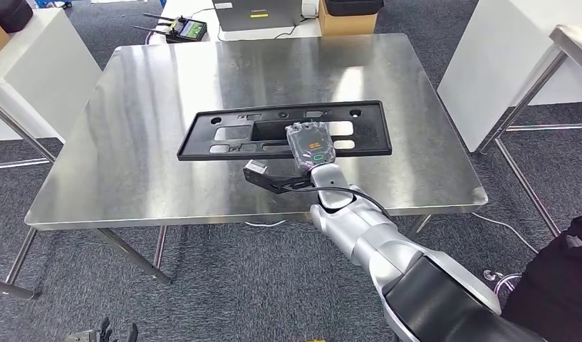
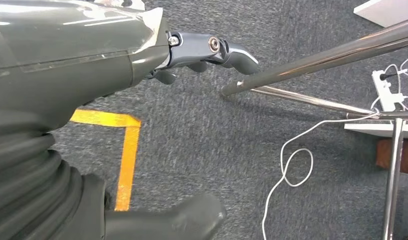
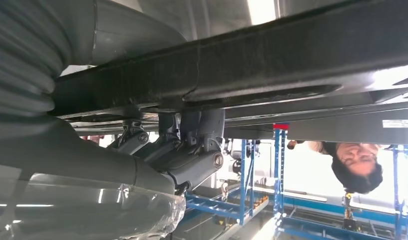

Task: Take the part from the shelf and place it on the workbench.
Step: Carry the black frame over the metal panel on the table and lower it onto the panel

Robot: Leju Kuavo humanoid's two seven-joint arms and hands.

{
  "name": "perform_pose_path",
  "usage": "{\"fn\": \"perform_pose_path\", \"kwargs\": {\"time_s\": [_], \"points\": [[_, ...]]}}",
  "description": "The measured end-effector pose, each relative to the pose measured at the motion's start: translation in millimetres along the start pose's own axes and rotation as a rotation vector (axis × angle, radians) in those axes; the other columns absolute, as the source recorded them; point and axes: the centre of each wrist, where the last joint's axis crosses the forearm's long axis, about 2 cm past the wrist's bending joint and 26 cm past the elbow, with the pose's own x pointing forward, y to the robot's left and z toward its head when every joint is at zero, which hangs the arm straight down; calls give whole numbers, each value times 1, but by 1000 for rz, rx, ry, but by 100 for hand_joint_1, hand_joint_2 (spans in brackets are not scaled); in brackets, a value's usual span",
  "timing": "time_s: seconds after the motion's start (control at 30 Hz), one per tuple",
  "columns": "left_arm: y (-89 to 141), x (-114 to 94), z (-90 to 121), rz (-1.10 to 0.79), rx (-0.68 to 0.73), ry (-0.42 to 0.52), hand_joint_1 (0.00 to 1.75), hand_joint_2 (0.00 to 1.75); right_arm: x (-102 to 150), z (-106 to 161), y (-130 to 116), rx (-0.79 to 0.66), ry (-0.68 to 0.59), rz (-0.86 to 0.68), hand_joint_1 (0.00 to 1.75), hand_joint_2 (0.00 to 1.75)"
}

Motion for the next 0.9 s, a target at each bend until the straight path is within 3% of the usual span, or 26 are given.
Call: {"fn": "perform_pose_path", "kwargs": {"time_s": [0.9], "points": [[-3, -4, 2, -5, -11, 30, 0, 175, -1, 3, 4, 2, -8, 19, 175, 175]]}}
